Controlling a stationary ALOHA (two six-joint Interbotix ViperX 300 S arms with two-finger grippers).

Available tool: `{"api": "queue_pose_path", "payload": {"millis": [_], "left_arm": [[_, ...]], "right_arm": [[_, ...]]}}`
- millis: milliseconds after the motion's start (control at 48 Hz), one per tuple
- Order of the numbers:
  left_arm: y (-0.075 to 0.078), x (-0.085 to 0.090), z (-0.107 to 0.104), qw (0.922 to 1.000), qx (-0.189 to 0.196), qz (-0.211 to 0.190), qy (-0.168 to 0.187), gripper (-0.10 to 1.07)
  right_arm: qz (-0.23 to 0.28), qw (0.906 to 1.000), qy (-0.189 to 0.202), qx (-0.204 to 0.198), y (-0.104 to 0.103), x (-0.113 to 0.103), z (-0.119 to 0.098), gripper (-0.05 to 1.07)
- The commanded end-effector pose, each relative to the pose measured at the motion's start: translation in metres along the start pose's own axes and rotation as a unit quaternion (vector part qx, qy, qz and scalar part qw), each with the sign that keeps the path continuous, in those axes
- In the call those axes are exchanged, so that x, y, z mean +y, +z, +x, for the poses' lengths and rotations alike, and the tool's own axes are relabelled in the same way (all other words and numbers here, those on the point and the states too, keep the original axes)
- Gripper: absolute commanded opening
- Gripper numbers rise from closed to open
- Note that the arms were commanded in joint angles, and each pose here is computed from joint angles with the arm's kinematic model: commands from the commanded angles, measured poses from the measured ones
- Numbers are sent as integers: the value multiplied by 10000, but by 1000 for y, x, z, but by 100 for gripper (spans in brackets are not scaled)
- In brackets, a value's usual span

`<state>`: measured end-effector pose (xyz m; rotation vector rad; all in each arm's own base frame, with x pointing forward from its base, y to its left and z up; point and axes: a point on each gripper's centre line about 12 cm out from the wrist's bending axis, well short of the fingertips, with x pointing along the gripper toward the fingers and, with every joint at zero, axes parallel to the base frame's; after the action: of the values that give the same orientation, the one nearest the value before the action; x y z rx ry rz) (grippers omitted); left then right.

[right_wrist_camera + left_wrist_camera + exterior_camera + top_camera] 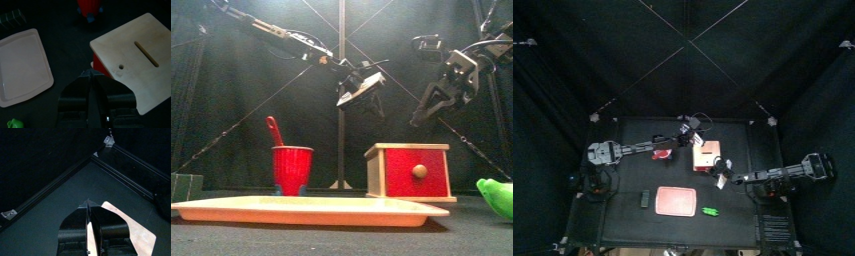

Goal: Grab pea

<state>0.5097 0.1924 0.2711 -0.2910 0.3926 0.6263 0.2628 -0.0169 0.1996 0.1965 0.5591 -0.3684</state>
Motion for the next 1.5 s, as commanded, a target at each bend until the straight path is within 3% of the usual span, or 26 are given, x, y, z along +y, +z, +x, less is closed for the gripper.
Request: {"api": "queue_pose_path", "payload": {"millis": [0, 146, 354, 625, 854, 1000, 1146, 1333, 1396, 1479], "left_arm": [[20, -7, -23, 9996, -242, -12, -143, 42], [15, -17, -47, 9993, -221, 144, -275, 42], [-11, -38, -92, 9971, -52, 459, -610, 42], [-54, -61, -146, 9901, 232, 808, -1125, 42], [-94, -70, -171, 9809, 524, 1102, -1518, 43], [-116, -77, -187, 9682, 537, 1319, -2056, 43], [-131, -76, -206, 9517, 456, 1306, -2742, 43], [-150, -70, -221, 9337, 455, 1307, -3301, 43], [-155, -69, -223, 9277, 433, 1434, -3420, 43], [-161, -70, -226, 9133, 320, 1833, -3623, 43]], "right_arm": [[47, 9999, 121, -92, 3, 4, -7, 51], [-1, 9997, 215, -66, -1, 7, -10, 52], [48, 9994, 344, -46, -1, 14, -13, 52], [164, 9975, 676, -113, 6, 29, -20, 52], [617, 9921, 1084, 126, -2, 46, -35, 52], [919, 9887, 1139, 323, -7, 52, -39, 52], [1176, 9873, 951, 480, -11, 48, -39, 52], [1470, 9845, 782, 552, -8, 46, -41, 52], [1515, 9837, 809, 532, -5, 47, -42, 52], [1517, 9834, 843, 525, -4, 49, -44, 53]]}}
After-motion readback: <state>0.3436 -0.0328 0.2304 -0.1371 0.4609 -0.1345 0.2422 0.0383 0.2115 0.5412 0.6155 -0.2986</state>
